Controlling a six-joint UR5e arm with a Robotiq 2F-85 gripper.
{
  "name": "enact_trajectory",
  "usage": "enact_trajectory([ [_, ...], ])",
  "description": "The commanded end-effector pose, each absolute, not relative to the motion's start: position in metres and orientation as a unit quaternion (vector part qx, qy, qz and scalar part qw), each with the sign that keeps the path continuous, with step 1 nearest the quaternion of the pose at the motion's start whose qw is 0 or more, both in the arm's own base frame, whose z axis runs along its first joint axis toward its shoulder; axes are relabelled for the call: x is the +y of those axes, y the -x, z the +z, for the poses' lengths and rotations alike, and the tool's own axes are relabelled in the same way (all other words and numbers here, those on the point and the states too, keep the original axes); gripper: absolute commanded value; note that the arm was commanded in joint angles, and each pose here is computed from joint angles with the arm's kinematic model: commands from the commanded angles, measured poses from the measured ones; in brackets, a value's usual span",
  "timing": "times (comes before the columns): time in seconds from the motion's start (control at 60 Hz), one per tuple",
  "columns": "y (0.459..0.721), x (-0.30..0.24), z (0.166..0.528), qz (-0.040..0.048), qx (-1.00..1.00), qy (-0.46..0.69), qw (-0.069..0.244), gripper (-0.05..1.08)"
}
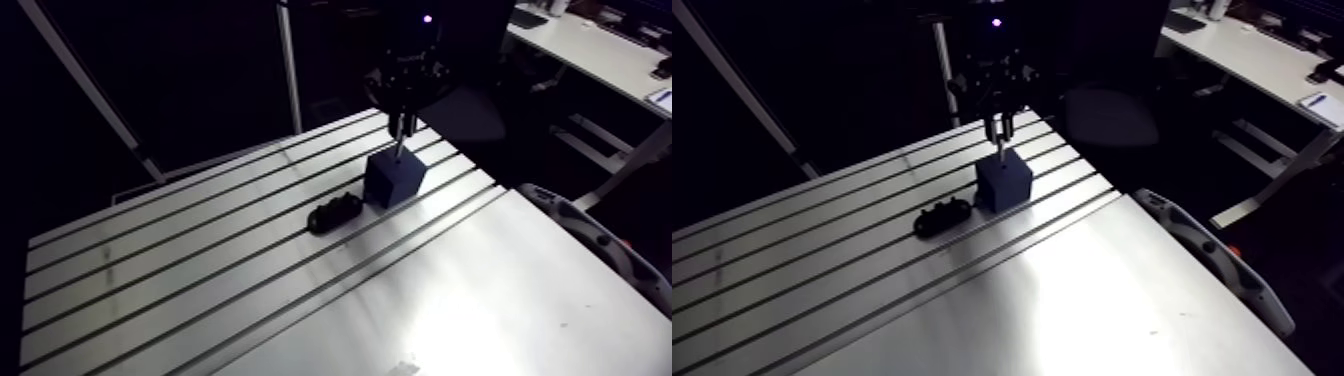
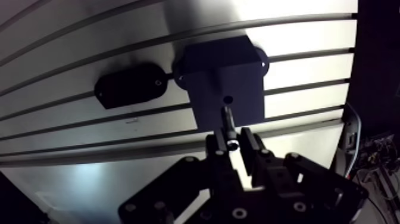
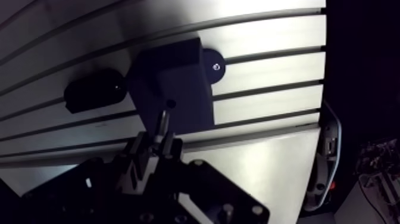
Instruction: Pick up the M10 bolt and insert it into the hole until fully seated.
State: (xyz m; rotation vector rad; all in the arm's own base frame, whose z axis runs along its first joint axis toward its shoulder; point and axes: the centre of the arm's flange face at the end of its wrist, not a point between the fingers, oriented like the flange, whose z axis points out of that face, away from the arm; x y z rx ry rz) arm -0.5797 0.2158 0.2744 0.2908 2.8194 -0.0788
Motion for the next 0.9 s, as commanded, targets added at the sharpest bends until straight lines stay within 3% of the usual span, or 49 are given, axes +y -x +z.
enact_trajectory([
  [0.017,0.58,0.2163,0.2731,-0.0275,0.983,-0.101,0.153,1.08],
  [0.9,0.5794,0.2161,0.2724,-0.0276,0.982,-0.101,0.155,1.08],
])
